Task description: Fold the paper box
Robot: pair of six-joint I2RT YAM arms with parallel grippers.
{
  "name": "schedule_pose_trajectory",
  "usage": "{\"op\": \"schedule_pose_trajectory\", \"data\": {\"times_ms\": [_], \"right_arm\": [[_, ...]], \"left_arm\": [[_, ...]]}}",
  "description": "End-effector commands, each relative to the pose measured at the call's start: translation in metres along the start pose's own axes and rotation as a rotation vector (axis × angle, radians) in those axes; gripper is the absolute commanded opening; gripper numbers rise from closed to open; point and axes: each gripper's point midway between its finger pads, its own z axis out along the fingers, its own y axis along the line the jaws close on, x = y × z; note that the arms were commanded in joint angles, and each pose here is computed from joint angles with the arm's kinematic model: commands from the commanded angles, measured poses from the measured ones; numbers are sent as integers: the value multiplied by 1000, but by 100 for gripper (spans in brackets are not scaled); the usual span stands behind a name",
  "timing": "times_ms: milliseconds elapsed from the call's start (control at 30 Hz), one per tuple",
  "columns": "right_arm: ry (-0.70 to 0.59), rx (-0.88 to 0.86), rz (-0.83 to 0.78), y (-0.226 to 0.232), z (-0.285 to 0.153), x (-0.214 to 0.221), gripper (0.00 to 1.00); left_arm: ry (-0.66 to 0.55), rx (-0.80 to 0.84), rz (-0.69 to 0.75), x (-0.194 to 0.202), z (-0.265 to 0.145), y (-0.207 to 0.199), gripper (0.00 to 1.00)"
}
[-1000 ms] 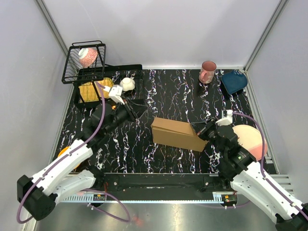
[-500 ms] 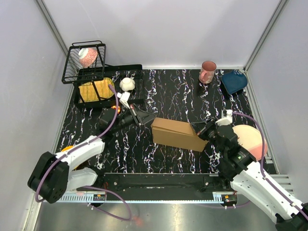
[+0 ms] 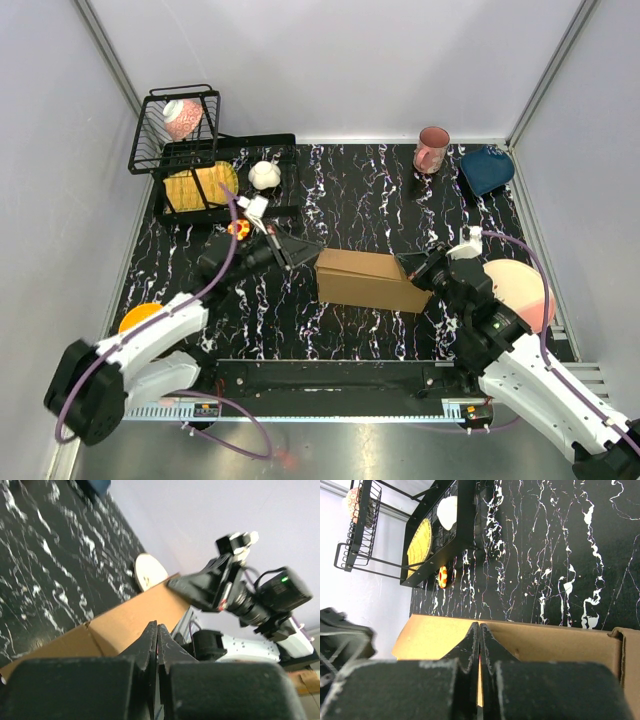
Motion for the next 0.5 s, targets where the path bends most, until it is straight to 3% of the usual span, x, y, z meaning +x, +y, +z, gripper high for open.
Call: {"op": "schedule_pose_trajectory", "data": {"times_ms": [0,100,200,333,467], "right_arm": [[157,200,-100,-59,-6,40,0],[156,200,-98,-60,-6,41,0],[164,199,-96,-61,-5,43,0],[171,203,-96,-64,-4,45,0],[175,206,-98,-64,-4,46,0]], "left_arm": [[-189,40,174,-71,-24,-58,0],[-249,65,184,-87,-37,-73,0],[-205,67,118,-67,-30,-50,0],[-105,38,-2,-19,-15,-7,0],[42,9,-26,43,-5,13,0]]}}
